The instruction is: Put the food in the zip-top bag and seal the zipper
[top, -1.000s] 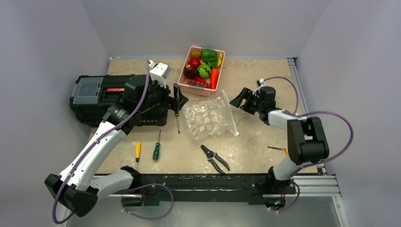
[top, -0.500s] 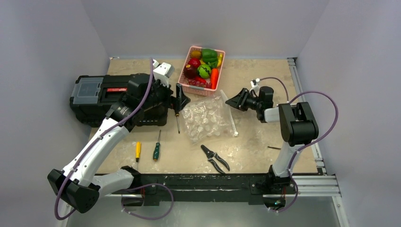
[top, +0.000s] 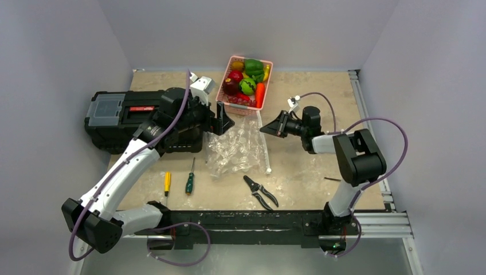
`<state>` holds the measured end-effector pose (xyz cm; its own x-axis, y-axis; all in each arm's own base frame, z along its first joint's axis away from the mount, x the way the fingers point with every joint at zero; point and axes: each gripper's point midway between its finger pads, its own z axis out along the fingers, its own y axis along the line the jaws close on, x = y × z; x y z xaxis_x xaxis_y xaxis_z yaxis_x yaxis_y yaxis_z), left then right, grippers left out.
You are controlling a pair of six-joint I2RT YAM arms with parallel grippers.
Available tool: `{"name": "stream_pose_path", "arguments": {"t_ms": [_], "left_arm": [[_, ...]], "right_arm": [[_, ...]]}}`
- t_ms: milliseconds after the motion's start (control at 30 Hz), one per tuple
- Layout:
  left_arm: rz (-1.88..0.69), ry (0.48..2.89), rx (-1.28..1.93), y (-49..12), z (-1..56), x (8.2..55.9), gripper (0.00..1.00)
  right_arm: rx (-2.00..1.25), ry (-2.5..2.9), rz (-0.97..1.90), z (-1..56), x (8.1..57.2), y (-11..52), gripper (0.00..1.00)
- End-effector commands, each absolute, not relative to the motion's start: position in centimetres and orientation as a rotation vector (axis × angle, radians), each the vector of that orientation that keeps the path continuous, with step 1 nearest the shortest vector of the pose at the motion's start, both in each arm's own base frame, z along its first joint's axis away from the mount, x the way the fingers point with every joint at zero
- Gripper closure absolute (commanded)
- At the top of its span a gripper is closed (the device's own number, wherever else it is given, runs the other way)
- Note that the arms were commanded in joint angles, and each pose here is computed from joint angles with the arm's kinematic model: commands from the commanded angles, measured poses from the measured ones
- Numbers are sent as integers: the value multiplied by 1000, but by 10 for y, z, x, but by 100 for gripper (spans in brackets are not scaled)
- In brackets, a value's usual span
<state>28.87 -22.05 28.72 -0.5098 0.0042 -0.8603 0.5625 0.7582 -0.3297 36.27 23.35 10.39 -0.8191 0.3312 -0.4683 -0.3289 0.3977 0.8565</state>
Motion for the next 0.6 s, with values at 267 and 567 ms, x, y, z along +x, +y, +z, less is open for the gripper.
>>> {"name": "stream_pose_path", "arguments": {"t_ms": [267,567], "left_arm": [[-922,1984,492,-257,302,275,15],[-911,1974,551,-266,302,264,30]], "right_arm": [[-60,1836,1530,241,306,285,100],[43,1828,1415,261,301,295,100]]}}
